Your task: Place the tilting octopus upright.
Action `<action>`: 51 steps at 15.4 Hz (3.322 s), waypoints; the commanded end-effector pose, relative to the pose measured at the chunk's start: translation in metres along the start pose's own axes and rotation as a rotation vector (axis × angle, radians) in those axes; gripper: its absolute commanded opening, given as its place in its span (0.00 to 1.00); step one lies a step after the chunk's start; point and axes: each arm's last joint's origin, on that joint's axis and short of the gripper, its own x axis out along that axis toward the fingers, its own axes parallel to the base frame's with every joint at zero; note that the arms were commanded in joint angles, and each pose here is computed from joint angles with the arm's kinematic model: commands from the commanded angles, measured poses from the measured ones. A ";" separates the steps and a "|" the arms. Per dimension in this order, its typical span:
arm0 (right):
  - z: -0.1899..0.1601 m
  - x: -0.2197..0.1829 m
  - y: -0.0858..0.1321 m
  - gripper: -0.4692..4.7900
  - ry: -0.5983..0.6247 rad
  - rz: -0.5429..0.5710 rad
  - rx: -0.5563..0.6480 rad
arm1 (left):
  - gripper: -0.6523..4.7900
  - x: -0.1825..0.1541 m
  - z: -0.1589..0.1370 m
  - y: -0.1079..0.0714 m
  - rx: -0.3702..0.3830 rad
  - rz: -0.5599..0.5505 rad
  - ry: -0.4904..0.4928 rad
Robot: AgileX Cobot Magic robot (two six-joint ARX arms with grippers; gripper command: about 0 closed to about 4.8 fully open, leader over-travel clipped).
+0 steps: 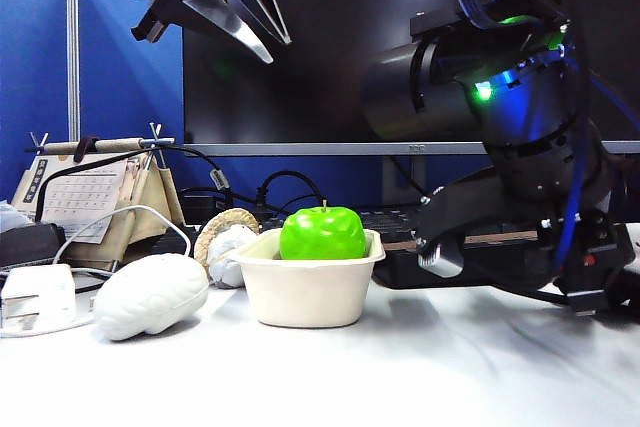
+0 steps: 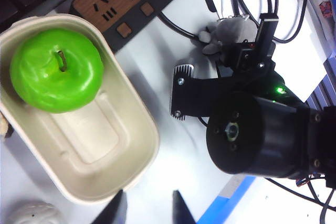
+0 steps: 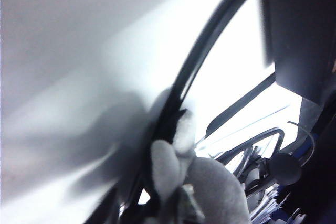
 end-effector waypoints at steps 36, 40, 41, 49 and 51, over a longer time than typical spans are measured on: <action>-0.049 -0.113 0.028 0.38 -0.108 -0.055 0.317 | 0.34 -0.065 -0.019 -0.043 0.156 -0.223 -0.122; -0.101 -0.155 0.013 0.38 -0.346 0.026 0.622 | 0.34 -0.171 -0.082 -0.101 0.385 -0.252 -0.421; -0.114 -0.162 0.010 0.38 -0.406 0.059 0.686 | 0.34 -0.187 -0.096 -0.109 0.425 -0.249 -0.476; -0.225 -0.230 -0.031 0.09 -1.304 0.520 0.844 | 0.20 -0.287 -0.272 -0.153 0.757 -0.197 -0.901; -0.247 -0.233 -0.047 0.09 -1.483 0.568 0.850 | 0.11 -0.289 -0.296 -0.152 0.754 -0.179 -0.917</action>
